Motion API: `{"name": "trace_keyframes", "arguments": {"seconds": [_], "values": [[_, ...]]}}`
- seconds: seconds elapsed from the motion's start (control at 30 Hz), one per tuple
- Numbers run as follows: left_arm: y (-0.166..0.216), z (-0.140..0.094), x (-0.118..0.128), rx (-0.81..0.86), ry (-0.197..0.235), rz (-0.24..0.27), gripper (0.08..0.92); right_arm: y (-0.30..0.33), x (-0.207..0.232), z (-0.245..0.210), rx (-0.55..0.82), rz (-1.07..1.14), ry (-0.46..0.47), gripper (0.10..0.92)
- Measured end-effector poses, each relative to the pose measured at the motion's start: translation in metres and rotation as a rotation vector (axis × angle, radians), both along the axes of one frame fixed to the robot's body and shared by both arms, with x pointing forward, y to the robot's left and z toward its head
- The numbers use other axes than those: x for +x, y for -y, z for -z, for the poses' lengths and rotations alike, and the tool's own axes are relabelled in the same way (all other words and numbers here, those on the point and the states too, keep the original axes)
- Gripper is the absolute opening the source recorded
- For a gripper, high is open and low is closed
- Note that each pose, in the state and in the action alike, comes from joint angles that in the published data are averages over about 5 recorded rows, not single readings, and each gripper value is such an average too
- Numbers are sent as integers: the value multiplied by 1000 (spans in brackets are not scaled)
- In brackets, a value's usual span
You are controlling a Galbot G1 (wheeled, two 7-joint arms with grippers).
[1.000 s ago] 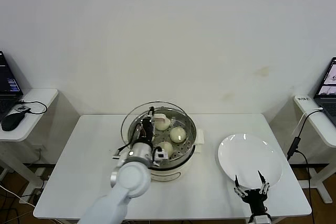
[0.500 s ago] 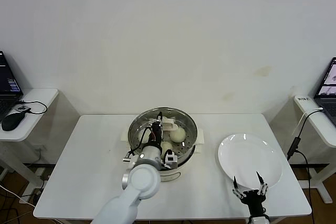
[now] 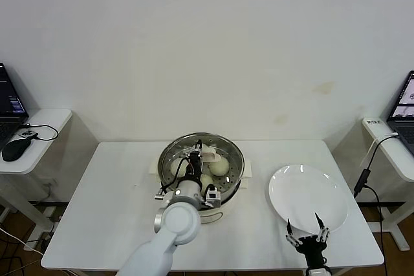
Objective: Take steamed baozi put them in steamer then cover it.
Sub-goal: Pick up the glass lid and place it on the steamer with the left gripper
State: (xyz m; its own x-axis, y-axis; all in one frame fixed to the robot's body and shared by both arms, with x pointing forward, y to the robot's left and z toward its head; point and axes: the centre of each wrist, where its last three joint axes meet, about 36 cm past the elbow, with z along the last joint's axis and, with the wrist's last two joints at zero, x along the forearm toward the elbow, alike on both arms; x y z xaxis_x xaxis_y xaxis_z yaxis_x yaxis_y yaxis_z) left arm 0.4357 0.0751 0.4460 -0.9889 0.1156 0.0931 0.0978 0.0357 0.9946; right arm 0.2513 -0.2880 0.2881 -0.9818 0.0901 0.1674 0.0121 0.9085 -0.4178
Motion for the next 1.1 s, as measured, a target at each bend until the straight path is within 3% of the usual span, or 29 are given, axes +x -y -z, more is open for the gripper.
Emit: {"name": "trace_keyframes", "arguments": {"seconds": [0.67, 0.77, 1.1], "values": [[-2, 7, 5, -1, -1, -13, 148, -1, -2, -2, -3, -6, -2, 823], [-2, 6, 3, -8, 1, -11, 185, -1, -2, -2, -4, -8, -3, 823], [-9, 4, -7, -29, 14, -11, 455, -4, -5, -1, -10, -17, -12, 823]]}}
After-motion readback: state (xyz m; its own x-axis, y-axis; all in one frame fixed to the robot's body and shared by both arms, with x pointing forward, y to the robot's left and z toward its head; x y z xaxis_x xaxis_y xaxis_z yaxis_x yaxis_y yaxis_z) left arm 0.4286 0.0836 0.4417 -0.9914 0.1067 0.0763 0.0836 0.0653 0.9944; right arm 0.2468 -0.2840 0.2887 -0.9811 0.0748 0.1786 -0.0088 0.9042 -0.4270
